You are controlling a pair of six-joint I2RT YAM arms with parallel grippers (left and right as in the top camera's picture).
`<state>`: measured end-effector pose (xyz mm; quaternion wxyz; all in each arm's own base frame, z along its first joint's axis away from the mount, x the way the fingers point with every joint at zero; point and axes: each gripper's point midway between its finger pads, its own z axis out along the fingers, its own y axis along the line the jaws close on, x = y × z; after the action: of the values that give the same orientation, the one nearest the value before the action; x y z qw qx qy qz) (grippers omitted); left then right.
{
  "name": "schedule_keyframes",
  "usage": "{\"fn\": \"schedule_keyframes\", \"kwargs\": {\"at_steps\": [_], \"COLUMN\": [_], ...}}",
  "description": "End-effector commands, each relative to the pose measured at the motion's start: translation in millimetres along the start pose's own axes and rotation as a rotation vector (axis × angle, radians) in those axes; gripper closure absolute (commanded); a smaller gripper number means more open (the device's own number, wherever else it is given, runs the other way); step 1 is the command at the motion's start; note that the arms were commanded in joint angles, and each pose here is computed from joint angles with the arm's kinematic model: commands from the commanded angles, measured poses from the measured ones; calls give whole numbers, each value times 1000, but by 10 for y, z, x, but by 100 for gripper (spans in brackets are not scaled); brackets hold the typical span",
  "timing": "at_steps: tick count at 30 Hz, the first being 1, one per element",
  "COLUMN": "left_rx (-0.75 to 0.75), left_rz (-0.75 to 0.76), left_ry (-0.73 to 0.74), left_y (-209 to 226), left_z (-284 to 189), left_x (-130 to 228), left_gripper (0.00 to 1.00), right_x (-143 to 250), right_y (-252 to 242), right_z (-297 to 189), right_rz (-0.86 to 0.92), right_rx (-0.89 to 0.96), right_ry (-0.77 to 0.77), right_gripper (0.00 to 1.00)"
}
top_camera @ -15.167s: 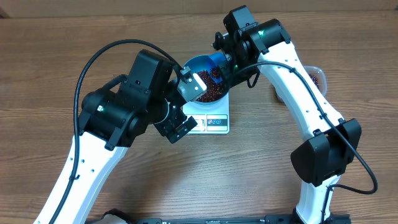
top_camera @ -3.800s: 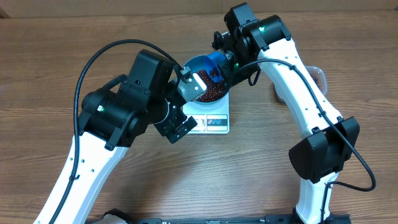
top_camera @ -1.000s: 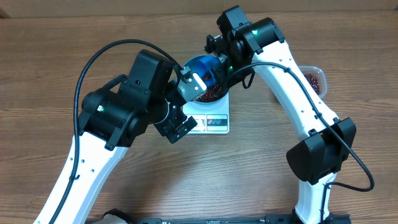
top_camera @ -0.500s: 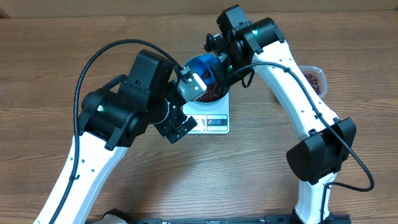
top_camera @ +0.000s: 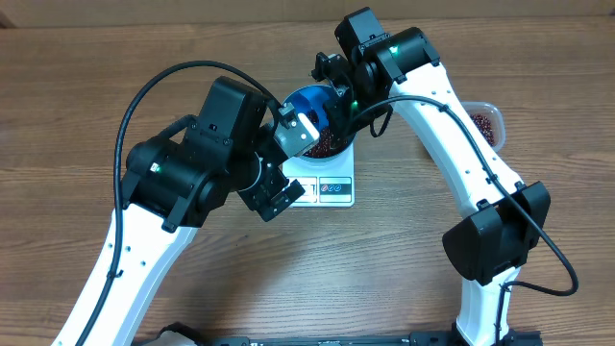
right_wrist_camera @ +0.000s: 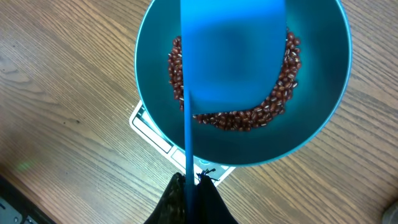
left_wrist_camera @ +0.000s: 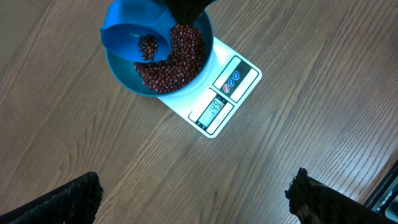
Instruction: Scoop item into bowl and weigh 150g on scale
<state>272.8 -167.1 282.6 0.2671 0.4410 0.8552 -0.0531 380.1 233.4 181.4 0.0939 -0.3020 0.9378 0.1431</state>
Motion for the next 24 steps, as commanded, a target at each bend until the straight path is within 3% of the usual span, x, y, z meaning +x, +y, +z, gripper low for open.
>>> {"fn": "schedule_keyframes", "kwargs": {"at_steps": [1,24], "left_rx": [-16,-16], "left_rz": [-1,-1], "left_ry": [-23,-23], "left_y": [33,33], "left_z": [-75,-75], "left_x": [-43,-43], "left_gripper": [1,1], "right_x": [-113,-110], "right_y": [91,42], "right_z": [-303,-306], "right_rz": [-23,-19], "right_rx": [-8,13], "right_ry": [-89,-88], "right_gripper": [96,96]}}
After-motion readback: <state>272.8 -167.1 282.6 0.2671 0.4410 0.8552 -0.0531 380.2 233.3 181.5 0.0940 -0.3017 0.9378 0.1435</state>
